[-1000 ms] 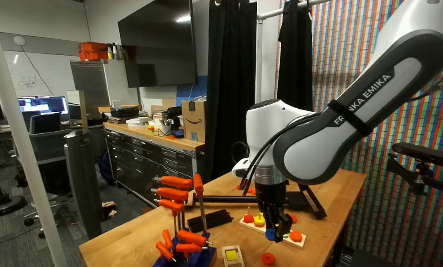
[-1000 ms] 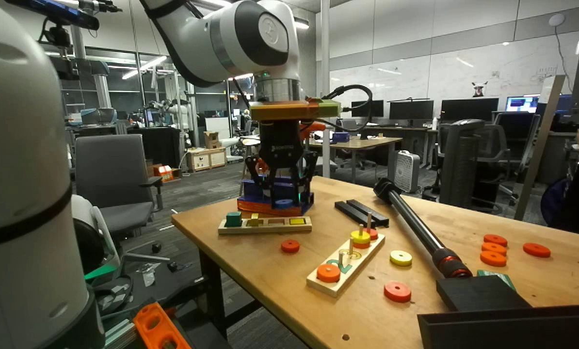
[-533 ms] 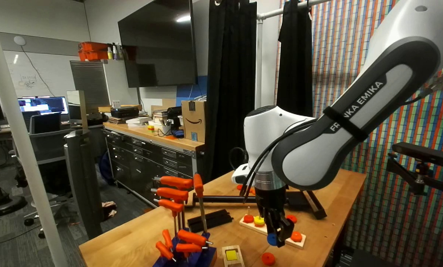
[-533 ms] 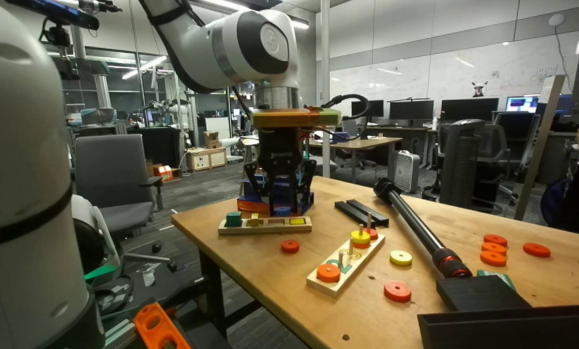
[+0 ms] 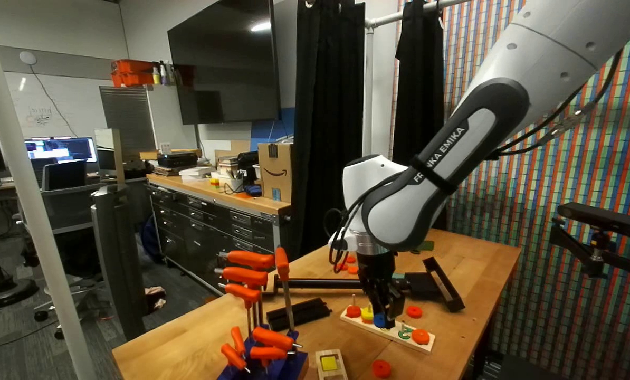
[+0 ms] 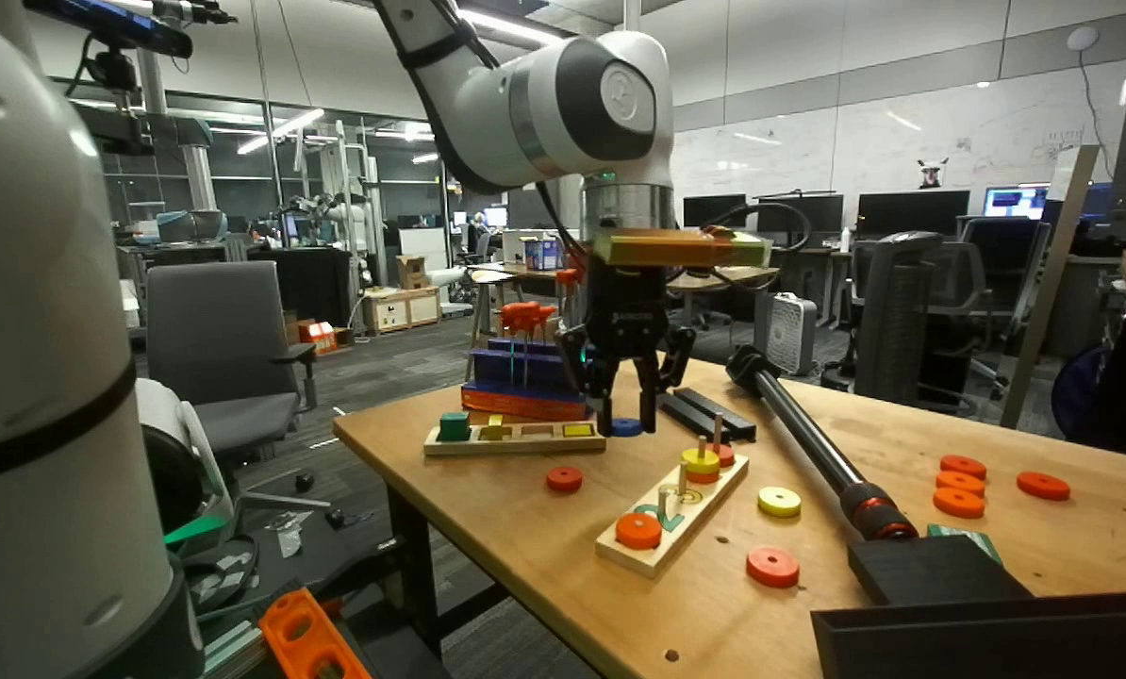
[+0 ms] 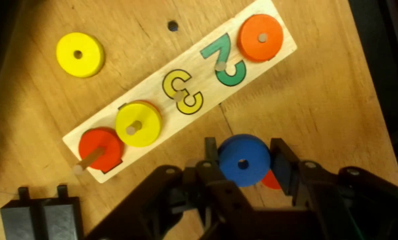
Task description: Remove the blue ring from the wooden stand
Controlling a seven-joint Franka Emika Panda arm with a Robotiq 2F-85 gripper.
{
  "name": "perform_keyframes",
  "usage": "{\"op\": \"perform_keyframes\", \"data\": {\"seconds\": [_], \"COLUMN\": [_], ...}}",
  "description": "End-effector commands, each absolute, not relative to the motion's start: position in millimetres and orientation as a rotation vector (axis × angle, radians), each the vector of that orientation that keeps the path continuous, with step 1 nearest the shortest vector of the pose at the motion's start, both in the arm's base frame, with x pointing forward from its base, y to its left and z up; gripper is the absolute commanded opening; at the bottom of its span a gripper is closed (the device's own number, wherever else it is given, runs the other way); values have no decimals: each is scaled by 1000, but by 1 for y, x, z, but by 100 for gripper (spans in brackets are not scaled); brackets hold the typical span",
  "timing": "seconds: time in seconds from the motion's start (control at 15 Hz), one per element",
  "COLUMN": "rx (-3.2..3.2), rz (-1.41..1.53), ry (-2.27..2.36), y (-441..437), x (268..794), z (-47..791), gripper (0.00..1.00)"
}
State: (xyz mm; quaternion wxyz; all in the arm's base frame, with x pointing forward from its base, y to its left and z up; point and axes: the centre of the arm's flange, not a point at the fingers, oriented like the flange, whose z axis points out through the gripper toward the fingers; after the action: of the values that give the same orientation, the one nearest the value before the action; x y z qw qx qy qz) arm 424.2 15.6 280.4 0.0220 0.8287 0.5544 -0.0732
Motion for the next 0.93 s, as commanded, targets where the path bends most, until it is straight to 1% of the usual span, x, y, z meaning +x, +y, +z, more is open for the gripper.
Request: {"op": "perform_keyframes", "data": {"seconds": [0.0, 0.47, 0.8, 0.87], "rx": [2554, 2498, 2489, 2497], "rz": [-201, -161, -144, -141], "ry": [1777, 1905, 1953, 1954], "y": [5, 24, 36, 36], "x": [463, 498, 509, 511], "z": [275, 269, 265, 263], "gripper": [25, 24, 25, 69]}}
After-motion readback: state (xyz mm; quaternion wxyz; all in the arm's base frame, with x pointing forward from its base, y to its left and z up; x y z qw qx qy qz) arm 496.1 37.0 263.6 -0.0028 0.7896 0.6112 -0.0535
